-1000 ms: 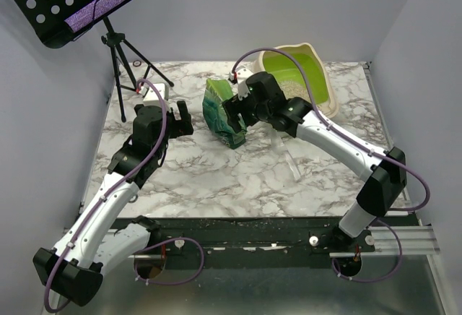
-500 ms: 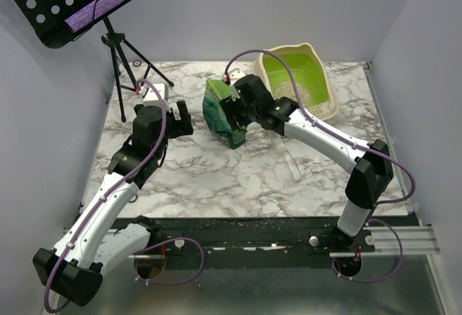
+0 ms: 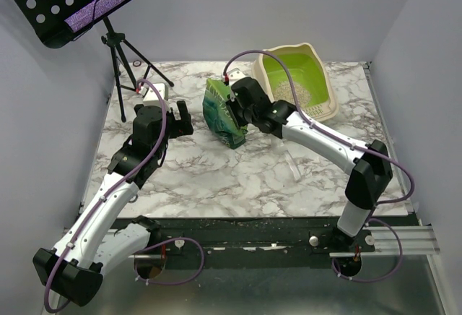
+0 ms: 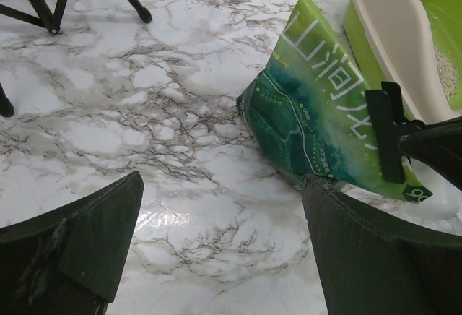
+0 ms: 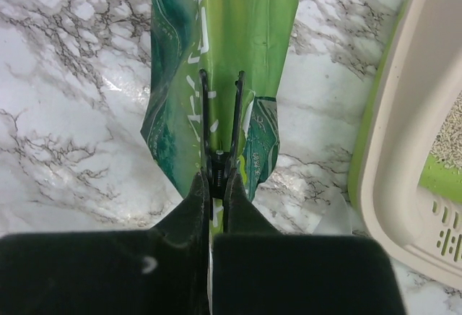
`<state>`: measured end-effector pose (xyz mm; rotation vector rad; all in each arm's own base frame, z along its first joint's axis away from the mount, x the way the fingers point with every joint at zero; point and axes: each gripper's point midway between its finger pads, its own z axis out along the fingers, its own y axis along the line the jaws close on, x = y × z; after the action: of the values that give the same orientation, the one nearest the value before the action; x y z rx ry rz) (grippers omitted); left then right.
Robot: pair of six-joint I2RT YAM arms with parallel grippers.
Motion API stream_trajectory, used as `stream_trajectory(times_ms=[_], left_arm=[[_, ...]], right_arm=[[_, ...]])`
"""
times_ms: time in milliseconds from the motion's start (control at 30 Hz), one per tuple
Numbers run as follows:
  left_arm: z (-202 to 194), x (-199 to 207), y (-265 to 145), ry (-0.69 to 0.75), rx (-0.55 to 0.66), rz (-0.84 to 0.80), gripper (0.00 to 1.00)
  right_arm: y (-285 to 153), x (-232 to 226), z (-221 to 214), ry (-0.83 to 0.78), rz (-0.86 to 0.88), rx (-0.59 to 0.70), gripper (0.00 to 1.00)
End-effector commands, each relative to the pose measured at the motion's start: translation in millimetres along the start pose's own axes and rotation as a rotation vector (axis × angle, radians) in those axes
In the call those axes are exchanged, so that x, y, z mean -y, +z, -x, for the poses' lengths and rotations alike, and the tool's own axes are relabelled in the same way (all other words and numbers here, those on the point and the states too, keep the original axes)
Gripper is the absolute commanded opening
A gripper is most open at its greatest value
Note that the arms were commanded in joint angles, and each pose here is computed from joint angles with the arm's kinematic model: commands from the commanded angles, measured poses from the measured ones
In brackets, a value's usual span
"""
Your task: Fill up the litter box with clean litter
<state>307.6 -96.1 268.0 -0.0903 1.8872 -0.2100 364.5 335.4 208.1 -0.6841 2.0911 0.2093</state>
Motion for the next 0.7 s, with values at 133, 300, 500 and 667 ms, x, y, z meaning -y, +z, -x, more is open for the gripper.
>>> stream_trajectory(times_ms=[133, 300, 500, 667], left_arm=[[3, -2, -3, -0.003, 0.013, 0.008, 0.99], [3, -1, -2, -0.004, 0.011, 0.006, 0.99], [4, -1, -3, -0.007, 0.013, 0.002, 0.99], [5, 1, -4, -0.011, 0.019, -0.008, 0.99]], right_arm=[[-50, 27, 25, 0.034, -0.095, 0.109, 0.00], [-85, 52, 16, 0.064, -0.186, 0.108, 0.00], [-108, 100, -31, 0.170, -0.348, 0.024, 0.00], [-124, 140, -82, 0.398, -0.440, -0.035, 0.00]])
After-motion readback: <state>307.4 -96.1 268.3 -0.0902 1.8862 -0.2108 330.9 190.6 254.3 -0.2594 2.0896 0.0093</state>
